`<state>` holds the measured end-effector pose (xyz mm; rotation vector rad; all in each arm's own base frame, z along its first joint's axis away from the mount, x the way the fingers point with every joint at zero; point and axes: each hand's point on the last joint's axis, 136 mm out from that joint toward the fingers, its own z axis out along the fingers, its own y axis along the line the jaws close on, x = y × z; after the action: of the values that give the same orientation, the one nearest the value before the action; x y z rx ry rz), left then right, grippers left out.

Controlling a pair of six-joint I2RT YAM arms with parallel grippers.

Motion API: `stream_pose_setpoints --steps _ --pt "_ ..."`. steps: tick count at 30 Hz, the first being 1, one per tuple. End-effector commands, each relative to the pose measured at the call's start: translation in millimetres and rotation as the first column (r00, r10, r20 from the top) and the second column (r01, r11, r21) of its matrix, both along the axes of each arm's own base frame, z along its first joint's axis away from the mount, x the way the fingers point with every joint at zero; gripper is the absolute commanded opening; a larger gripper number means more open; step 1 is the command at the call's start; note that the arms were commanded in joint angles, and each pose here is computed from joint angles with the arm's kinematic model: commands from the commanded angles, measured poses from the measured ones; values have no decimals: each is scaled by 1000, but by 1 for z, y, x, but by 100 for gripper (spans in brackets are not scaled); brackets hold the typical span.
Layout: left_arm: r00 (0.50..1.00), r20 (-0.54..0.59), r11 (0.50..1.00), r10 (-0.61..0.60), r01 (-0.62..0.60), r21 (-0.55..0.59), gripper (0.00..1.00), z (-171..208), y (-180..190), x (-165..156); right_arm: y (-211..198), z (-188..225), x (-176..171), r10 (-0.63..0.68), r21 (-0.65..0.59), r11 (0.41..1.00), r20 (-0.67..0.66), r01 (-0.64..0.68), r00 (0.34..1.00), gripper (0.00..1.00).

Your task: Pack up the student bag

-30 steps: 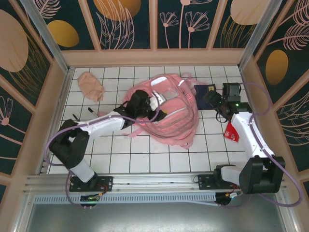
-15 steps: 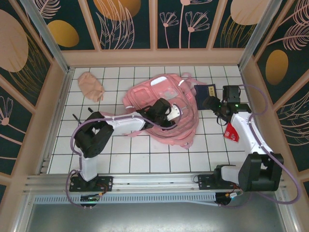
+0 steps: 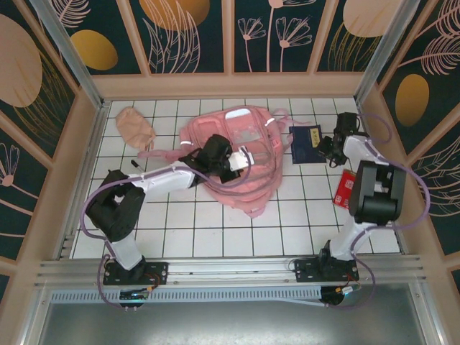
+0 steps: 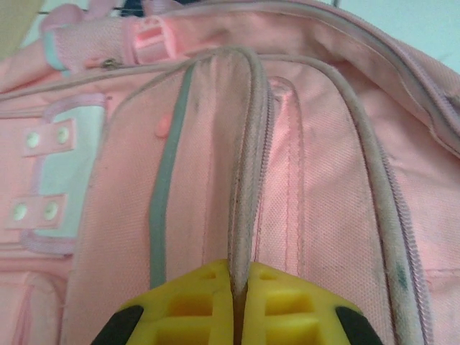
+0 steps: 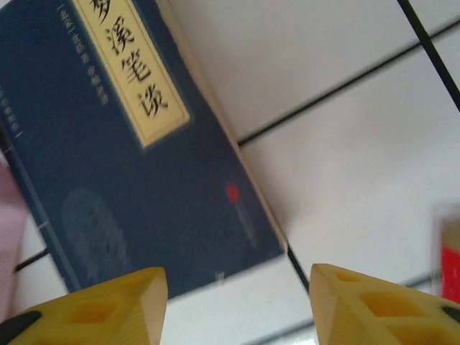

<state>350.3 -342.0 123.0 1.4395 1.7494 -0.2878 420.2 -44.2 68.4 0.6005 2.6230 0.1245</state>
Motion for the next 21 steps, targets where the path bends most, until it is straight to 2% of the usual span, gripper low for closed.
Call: stream_pose_setpoints --steps 1,4,7,12,16,18,21 --pt "979 198 987 -46 76 -145 0 88 -12 32 -13 -20 12 24 -44 999 -43 -25 999 45" --pt "981 184 981 -67 99 -169 0 125 -13 40 0 -41 7 58 0 998 -100 -58 993 38" --pt "967 250 989 -54 86 -122 0 151 -8 48 7 -50 -1 68 23 998 -116 -65 991 38" --pt "937 349 990 6 43 -132 0 186 9 62 8 -66 -14 81 30 997 -159 -77 984 35" --pt "913 400 993 77 -36 -109 0 181 27 81 13 -72 -28 72 57 996 -192 -62 979 13" --pt "876 454 984 165 -115 -136 0 180 40 97 19 -70 -40 35 81 997 -214 -18 976 0" --pt "748 544 925 381 -318 -210 0 185 71 127 31 -70 -69 2 81 997 -255 19 967 0"
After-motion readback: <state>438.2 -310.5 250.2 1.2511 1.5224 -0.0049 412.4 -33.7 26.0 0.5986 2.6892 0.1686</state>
